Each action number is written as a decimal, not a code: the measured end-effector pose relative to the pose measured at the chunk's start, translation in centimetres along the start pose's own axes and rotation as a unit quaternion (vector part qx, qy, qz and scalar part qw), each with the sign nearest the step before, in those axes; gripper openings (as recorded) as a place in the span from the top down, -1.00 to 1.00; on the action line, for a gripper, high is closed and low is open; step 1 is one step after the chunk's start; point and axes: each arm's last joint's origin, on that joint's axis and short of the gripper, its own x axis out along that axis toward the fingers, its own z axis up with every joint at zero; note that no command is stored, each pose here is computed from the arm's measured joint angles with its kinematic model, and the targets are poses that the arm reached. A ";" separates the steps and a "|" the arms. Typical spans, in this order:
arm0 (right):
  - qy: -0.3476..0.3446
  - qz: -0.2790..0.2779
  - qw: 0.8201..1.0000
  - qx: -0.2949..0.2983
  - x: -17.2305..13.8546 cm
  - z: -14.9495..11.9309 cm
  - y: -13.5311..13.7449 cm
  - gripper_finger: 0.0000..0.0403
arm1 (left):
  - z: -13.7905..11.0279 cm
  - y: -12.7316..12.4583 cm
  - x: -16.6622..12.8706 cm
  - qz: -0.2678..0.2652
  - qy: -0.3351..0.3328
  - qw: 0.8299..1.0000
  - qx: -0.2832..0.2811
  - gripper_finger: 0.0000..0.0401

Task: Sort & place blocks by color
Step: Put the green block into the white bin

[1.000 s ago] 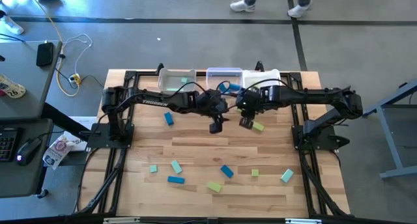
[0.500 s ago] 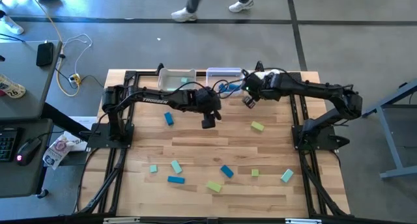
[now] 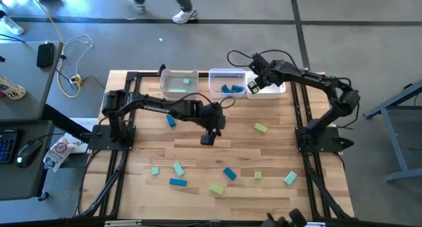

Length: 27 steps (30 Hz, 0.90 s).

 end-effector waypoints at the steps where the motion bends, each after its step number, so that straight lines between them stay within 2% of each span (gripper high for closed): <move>1: 0.006 0.005 1.000 0.003 0.5 0.1 -0.1 0.47 | 0.1 -0.4 0.0 -0.003 -0.001 1.000 0.008 -0.08; 14: 0.079 0.025 0.997 0.006 4.8 0.1 -0.4 0.47 | 1.2 -4.0 0.1 -0.041 -0.023 0.997 0.054 -0.08; 27: 0.092 0.027 0.995 0.009 5.5 0.1 -0.7 0.04 | 1.9 -6.3 0.0 -0.055 -0.040 0.995 0.079 -0.08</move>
